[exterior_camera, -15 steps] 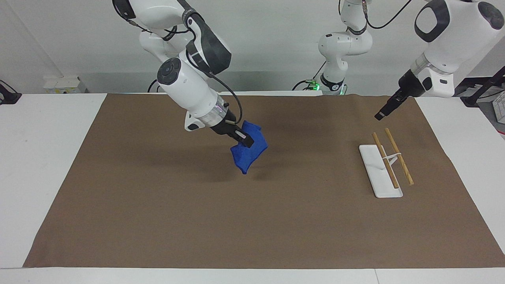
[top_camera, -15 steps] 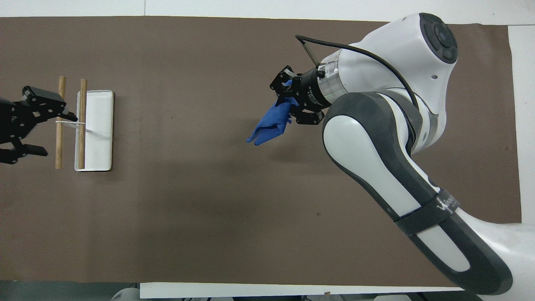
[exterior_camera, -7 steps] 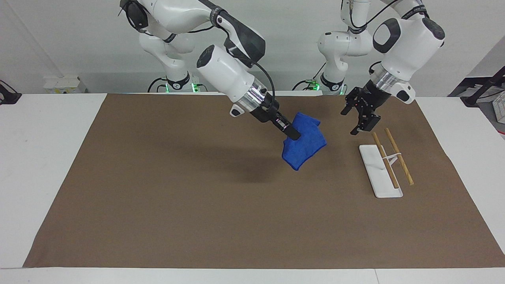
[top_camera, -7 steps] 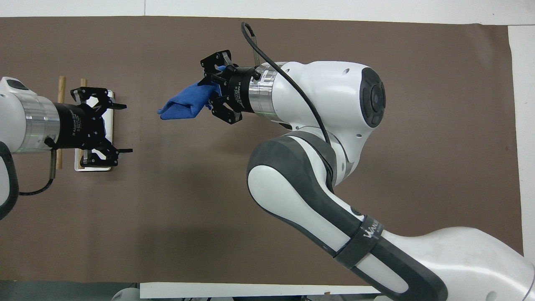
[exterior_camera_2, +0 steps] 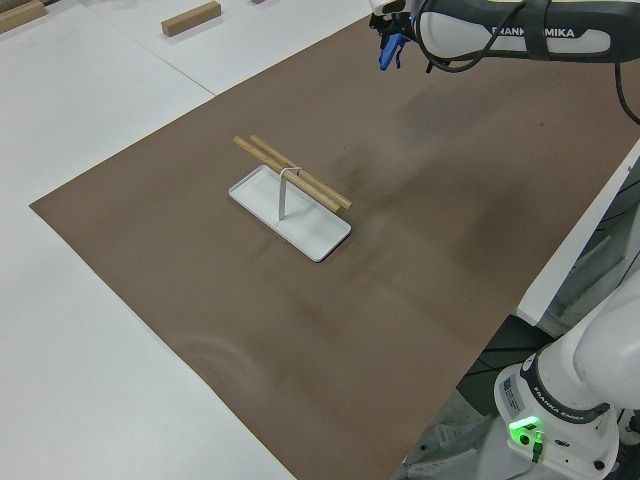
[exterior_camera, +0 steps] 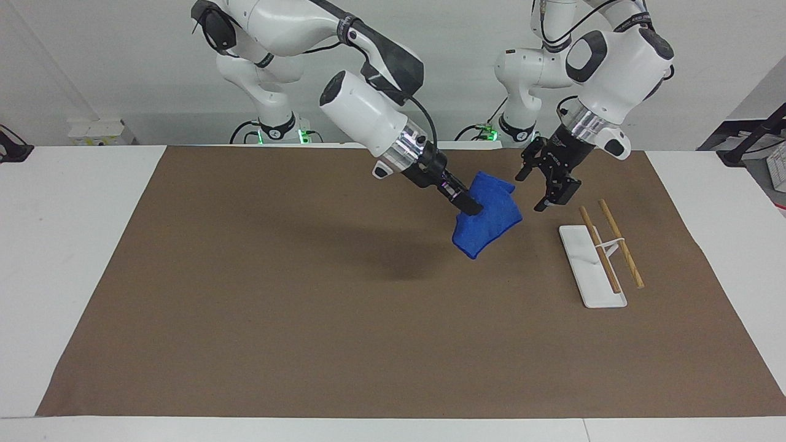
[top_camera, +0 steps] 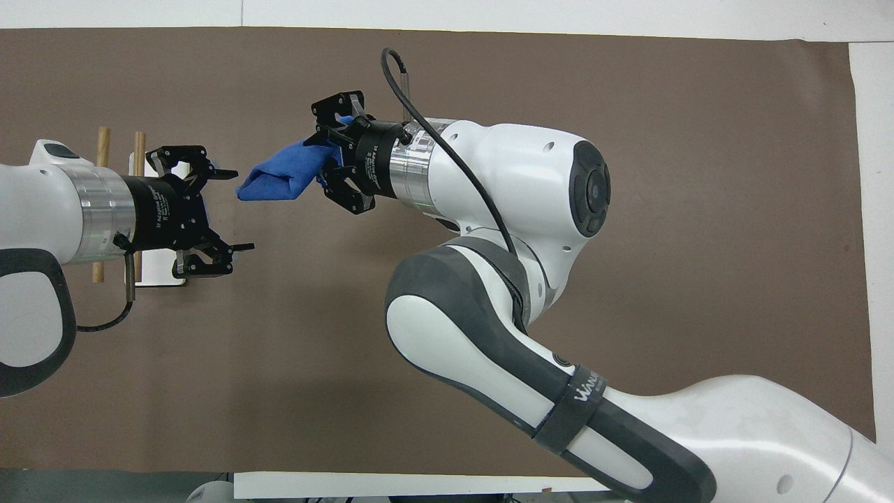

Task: Right arm passes towel to left arm to hang
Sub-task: 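Close the left gripper on the towel held by the right gripper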

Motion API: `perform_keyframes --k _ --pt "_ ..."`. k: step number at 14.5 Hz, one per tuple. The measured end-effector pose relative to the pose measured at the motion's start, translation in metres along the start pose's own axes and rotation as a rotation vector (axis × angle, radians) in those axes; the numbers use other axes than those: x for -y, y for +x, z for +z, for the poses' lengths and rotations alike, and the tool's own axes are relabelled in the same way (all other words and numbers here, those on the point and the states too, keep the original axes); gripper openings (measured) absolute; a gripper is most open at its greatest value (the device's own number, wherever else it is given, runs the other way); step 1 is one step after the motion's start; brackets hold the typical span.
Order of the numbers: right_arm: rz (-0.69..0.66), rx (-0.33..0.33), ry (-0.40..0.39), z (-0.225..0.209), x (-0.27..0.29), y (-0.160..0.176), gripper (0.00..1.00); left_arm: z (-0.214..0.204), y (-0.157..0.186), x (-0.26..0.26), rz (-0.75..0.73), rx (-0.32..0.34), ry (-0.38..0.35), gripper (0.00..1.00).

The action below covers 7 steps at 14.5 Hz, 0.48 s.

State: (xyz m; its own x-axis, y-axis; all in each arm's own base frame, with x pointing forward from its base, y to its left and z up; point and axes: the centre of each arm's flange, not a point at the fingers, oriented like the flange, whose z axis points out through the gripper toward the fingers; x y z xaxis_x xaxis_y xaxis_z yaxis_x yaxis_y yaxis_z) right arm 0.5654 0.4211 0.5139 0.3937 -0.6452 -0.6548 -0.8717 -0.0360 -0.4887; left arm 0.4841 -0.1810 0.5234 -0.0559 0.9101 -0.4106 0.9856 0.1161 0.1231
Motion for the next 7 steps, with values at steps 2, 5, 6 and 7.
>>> perform_keyframes --k 2,5,6,7 --pt "0.001 0.003 -0.004 0.002 -0.001 -0.001 0.11 0.006 -0.003 0.001 -0.008 0.004 -0.016 1.00" --pt "0.001 0.003 -0.005 0.002 -0.002 -0.001 0.11 0.014 0.001 -0.007 -0.027 0.009 -0.045 0.93" --pt "0.001 0.003 -0.005 0.002 -0.002 -0.001 0.11 0.018 0.002 -0.010 -0.036 0.013 -0.056 0.93" --pt "0.001 0.003 -0.005 0.002 -0.002 -0.001 0.11 0.022 0.004 -0.013 -0.048 0.021 -0.063 0.86"
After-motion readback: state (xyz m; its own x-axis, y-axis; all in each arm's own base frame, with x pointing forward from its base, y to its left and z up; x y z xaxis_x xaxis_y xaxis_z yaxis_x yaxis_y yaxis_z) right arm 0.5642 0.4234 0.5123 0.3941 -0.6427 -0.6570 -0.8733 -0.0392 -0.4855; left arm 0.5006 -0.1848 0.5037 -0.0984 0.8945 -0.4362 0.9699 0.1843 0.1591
